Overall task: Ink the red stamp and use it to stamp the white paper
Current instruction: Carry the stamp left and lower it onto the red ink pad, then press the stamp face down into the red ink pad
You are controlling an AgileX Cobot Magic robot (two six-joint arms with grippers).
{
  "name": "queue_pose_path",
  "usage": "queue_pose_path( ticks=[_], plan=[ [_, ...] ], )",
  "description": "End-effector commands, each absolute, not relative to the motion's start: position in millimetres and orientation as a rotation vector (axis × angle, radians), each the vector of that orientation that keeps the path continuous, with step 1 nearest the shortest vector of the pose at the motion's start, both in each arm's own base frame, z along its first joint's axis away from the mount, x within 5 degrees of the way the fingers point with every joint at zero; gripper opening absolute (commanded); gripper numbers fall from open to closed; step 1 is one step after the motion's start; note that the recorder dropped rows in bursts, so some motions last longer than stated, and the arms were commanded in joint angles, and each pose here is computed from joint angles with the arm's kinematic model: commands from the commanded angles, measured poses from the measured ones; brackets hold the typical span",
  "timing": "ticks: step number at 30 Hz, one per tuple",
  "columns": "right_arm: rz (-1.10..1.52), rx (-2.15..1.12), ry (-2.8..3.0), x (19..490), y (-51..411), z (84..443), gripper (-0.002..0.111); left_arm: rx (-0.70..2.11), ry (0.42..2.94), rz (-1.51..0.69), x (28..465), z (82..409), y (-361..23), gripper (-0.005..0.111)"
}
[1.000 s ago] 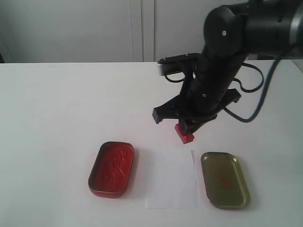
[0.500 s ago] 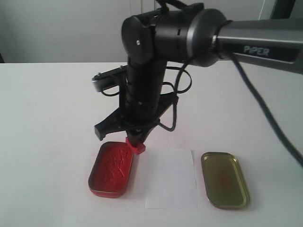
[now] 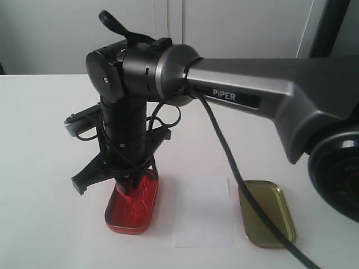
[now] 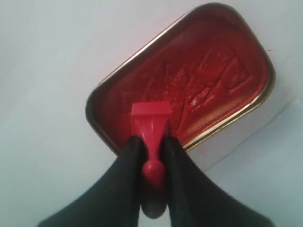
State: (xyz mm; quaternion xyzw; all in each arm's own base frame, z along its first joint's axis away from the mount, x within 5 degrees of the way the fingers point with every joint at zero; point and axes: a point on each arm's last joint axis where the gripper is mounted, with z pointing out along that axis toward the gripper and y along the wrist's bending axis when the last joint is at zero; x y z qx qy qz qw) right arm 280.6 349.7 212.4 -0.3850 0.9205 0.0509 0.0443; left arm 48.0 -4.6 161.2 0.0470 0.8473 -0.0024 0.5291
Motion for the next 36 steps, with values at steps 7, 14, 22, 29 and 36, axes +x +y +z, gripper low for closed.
queue_pose_path(
  ticks=[7, 14, 22, 29, 36],
  plan=[
    [0.074, -1.158, 2.783, 289.5, 353.5, 197.0, 0.0, 0.115, 2.039, -0.011, 47.4, 157.3, -4.9, 0.0],
    [0.027, -1.072, 2.754, 296.1, 353.2, 195.8, 0.0, 0.115, 2.039, -0.011, 47.4, 157.3, -4.9, 0.0],
    [0.019, -1.059, 2.766, 298.4, 355.7, 183.8, 0.0, 0.115, 2.039, -0.011, 47.4, 157.3, -4.9, 0.0],
    [0.017, -1.062, 2.769, 299.2, 356.7, 178.0, 0.0, 0.115, 2.039, -0.011, 47.4, 157.3, -4.9, 0.0],
    [-0.023, -1.082, 2.817, 300.5, 358.8, 150.3, 0.0, 0.115, 2.039, -0.011, 47.4, 157.3, -4.9, 0.0]
  ],
)
